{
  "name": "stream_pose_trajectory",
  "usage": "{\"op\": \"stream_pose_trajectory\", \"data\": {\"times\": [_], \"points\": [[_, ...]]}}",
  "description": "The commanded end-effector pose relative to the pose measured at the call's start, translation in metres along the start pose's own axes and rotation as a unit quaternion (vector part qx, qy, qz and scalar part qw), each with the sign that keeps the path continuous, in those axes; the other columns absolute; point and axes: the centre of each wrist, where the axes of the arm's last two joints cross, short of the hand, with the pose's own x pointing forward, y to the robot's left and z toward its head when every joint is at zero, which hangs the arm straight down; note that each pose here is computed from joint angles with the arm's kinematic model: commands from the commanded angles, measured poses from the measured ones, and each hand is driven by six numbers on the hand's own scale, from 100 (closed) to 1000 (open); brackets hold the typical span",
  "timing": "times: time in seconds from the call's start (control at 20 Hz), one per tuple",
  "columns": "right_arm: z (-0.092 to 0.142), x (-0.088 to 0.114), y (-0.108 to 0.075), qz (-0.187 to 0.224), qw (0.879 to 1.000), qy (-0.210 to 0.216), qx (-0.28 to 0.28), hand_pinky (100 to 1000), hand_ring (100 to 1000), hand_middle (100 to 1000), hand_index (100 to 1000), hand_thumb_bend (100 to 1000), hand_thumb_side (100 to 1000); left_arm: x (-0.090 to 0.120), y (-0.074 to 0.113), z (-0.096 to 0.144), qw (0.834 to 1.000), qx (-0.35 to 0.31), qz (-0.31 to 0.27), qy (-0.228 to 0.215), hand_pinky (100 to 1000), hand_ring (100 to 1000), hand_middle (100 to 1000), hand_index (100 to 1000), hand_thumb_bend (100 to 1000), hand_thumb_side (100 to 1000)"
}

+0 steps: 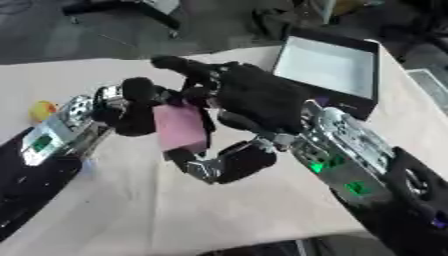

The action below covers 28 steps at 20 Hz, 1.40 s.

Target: Pick up the objects with one hand, pass them to the other hand, and then place them into the box on the other side of the table.

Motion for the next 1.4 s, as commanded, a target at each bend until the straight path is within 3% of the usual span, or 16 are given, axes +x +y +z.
{"op": "stream_pose_trajectory", "data": {"times": [0.05,0.8,1.4], "points": [[0.008,-0.014,0.004,0.023,0.999,0.026,0.026,571,733,1000,242,100,671,0.027,0.016,0.007,0.999,0.015,0.005,-0.035,677,628,617,798,470,1000],[0.007,-0.015,0.002,0.058,0.998,0.011,0.006,614,726,1000,237,100,701,0.0,0.045,0.044,0.993,0.115,0.017,0.019,688,680,648,814,412,1000],[0.012,-0.018,0.002,0.076,0.997,0.029,-0.006,614,724,1000,239,100,702,-0.021,0.054,0.077,0.984,0.173,-0.013,0.046,685,691,661,818,288,1000]]}}
